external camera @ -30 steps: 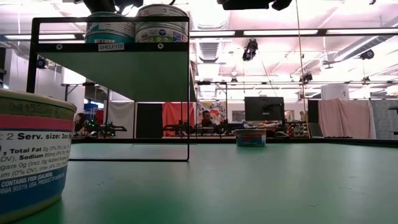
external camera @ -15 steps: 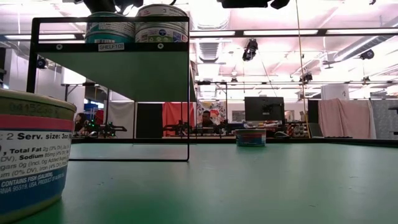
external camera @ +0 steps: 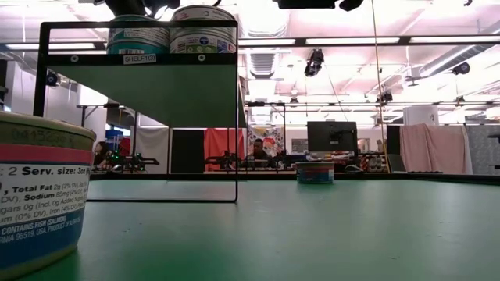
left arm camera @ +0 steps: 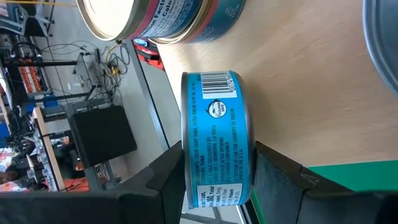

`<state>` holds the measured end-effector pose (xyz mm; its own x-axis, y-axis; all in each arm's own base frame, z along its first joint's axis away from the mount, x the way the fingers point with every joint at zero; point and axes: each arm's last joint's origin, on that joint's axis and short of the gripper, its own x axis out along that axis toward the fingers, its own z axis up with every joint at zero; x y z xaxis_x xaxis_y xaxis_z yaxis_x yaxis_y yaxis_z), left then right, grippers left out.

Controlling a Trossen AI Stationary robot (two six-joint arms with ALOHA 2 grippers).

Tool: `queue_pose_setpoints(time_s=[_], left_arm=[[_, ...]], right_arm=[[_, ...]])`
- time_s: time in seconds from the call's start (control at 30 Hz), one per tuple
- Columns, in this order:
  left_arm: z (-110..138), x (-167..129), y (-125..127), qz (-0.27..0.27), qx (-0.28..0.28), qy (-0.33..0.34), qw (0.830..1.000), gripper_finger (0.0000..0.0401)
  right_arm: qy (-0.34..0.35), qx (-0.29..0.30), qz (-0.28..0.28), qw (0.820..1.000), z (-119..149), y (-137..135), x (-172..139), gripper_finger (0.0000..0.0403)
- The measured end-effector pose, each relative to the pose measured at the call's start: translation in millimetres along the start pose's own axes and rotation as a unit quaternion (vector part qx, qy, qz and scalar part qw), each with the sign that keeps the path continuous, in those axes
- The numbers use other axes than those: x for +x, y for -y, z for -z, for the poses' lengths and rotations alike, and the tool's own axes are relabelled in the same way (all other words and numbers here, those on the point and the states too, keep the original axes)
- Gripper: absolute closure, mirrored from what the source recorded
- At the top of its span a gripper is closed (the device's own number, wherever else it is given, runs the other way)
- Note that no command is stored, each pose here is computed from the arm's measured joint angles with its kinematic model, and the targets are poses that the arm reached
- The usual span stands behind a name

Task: Stack canned seafood by type on shelf
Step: Put the yellow and blue tuna can on the shelf

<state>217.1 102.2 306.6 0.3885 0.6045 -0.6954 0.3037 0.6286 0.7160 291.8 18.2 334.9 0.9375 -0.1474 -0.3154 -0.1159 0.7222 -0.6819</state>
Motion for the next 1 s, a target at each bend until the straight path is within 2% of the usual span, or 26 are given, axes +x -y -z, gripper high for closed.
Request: queue_pose_setpoints(time_s=[0.4,0.63,1.0], left_arm=[[-0.6,0.2,-0.7,-0.002,-0.006,0.004,1.0,0.0256],[-0.7,0.2,-0.9,-0.003,-0.006,0.004,1.0,0.0238],[-1.1,0.3,-0.7,0.001,-0.006,0.012,1.0,0.023]], right_arm=[[0.0,0.0,0.0,1.0,0.0,0.0,0.0,0.0126],[0.0,0.0,0.0,1.0,-0.1,0.0,0.0,0.0119],[0.0,0.0,0.0,1.0,-0.1,0.0,0.0,0.014]])
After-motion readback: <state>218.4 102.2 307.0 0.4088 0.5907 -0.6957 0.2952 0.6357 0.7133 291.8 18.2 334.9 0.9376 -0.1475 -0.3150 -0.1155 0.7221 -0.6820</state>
